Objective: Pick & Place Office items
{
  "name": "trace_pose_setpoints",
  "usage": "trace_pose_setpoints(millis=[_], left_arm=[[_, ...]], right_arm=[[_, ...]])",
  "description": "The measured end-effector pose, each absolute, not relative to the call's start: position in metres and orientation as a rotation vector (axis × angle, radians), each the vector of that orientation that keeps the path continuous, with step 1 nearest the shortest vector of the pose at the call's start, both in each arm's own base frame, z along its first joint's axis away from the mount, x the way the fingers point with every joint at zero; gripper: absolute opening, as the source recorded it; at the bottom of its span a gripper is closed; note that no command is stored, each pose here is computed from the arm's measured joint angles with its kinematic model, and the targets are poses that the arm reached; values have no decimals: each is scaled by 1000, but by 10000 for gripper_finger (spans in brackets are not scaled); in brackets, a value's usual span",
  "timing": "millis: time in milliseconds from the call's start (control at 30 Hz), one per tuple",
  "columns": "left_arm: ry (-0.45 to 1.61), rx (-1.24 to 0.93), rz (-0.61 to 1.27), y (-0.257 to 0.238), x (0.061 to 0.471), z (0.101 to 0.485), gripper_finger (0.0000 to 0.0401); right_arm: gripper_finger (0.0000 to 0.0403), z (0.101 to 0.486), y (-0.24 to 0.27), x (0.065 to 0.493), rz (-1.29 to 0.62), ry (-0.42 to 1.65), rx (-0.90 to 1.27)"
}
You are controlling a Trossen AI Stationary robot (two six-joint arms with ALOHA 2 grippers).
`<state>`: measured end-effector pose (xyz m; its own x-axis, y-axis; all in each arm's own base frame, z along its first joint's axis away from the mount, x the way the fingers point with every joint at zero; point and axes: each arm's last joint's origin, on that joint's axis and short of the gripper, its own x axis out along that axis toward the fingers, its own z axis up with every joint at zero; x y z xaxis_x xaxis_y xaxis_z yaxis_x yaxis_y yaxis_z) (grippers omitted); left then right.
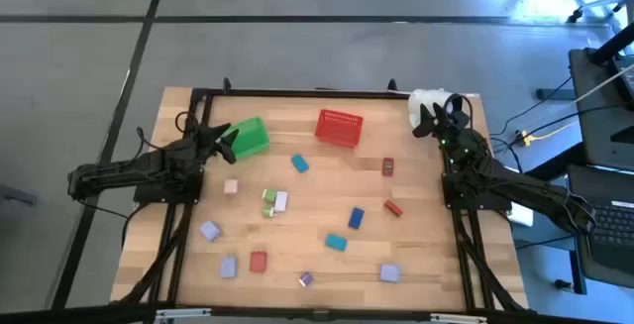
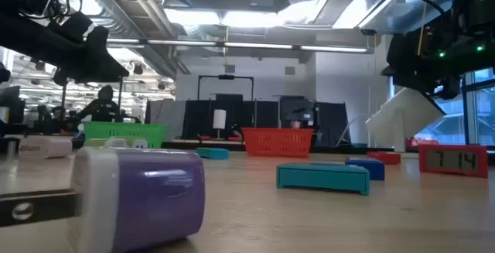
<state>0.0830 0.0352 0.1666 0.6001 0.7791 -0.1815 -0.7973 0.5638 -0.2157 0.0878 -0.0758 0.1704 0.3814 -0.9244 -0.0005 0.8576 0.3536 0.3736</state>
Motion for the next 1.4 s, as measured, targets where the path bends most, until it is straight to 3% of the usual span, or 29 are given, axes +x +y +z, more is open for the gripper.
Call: trace_pose_setpoints(millis=[1100,1400], left_arm=[[68,-288,928,35,83,167,173],[51,-292,932,35,83,168,173]], right_arm=[[259,170,-76,88,-1162,-227,340],[259,170,-73,93,-906,-425,805]])
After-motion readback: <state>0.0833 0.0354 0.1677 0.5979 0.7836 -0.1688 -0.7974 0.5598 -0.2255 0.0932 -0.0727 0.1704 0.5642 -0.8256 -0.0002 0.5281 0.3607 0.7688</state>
